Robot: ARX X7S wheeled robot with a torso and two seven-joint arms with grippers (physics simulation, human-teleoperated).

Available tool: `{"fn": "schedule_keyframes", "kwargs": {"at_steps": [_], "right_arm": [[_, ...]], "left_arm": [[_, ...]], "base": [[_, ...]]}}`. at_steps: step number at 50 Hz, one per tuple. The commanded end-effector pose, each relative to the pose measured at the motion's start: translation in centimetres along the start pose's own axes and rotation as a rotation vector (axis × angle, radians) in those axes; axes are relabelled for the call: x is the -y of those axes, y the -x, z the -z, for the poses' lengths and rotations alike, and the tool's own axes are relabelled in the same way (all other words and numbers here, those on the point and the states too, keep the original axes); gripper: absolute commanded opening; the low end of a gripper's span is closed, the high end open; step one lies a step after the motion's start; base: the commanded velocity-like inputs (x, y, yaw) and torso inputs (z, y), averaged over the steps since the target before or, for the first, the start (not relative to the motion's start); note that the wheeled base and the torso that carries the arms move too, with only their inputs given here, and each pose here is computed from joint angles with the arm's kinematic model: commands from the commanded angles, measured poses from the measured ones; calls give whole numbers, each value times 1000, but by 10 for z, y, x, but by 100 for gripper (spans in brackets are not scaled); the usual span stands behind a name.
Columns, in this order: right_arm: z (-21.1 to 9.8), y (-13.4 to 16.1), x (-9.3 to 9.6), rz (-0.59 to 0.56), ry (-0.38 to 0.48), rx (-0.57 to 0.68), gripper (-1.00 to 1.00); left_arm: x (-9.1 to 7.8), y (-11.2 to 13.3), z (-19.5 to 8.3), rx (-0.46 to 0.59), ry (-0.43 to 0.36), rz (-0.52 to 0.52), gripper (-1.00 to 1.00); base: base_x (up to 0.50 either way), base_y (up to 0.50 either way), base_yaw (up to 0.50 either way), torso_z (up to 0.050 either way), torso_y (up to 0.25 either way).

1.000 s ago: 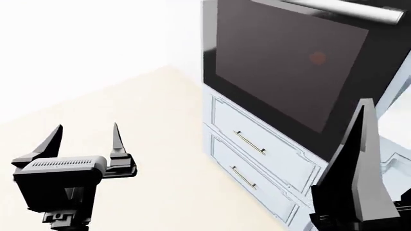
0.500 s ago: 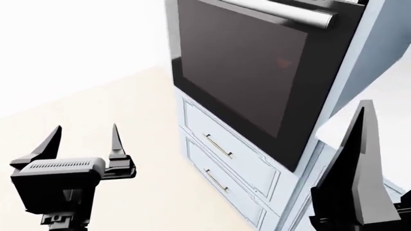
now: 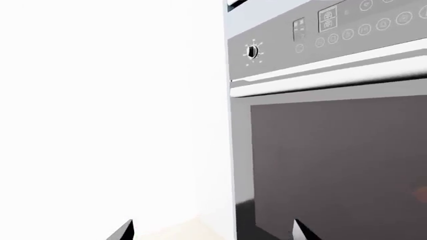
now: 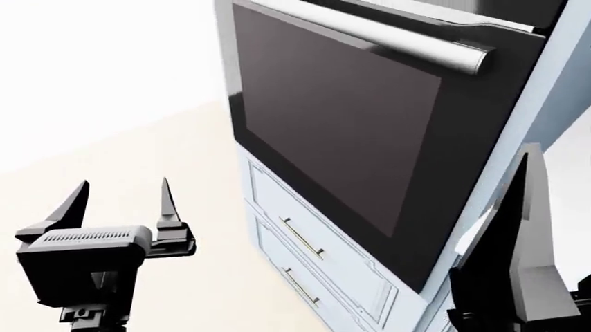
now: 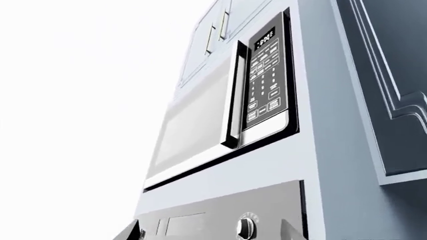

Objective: Open the oven door

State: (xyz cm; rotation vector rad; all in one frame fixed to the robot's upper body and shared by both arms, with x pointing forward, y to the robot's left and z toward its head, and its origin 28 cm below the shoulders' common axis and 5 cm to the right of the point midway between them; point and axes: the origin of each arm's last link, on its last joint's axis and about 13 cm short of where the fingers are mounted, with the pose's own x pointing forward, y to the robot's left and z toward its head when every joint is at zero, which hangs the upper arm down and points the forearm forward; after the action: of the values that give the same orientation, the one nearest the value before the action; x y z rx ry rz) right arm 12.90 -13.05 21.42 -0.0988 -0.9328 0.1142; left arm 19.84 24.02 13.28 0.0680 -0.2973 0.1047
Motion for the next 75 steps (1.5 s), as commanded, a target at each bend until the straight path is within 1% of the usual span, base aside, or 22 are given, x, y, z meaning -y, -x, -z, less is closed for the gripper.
{"fn": "schedule_keyframes", "kwargs": {"at_steps": [1,19,37,45,69,75], "right_arm": [[1,0,0,-2,-1,-3,100],[1,-1,0,-4,-1,-5,100],[-2,1,-1,-6,-1,-7,100],[-2,1,-1,-2,2,-2,100],[-1,0,0,0,7,1,100],[-1,-1,0,2,8,2,100]], "left_arm": [[1,-2,1,0,0,1,100],[3,-5,2,0,1,3,100],[0,0,0,-1,2,1,100],[1,-1,0,0,3,0,100],[-2,-1,-1,-8,11,-7,100],[-4,-6,-4,-21,-12,-2,100]], "base": [[215,-72,0,0,0],[294,-238,0,0,0],[247,-206,0,0,0],[12,-152,0,0,0],[0,0,0,0,0],[0,0,0,0,0]]}}
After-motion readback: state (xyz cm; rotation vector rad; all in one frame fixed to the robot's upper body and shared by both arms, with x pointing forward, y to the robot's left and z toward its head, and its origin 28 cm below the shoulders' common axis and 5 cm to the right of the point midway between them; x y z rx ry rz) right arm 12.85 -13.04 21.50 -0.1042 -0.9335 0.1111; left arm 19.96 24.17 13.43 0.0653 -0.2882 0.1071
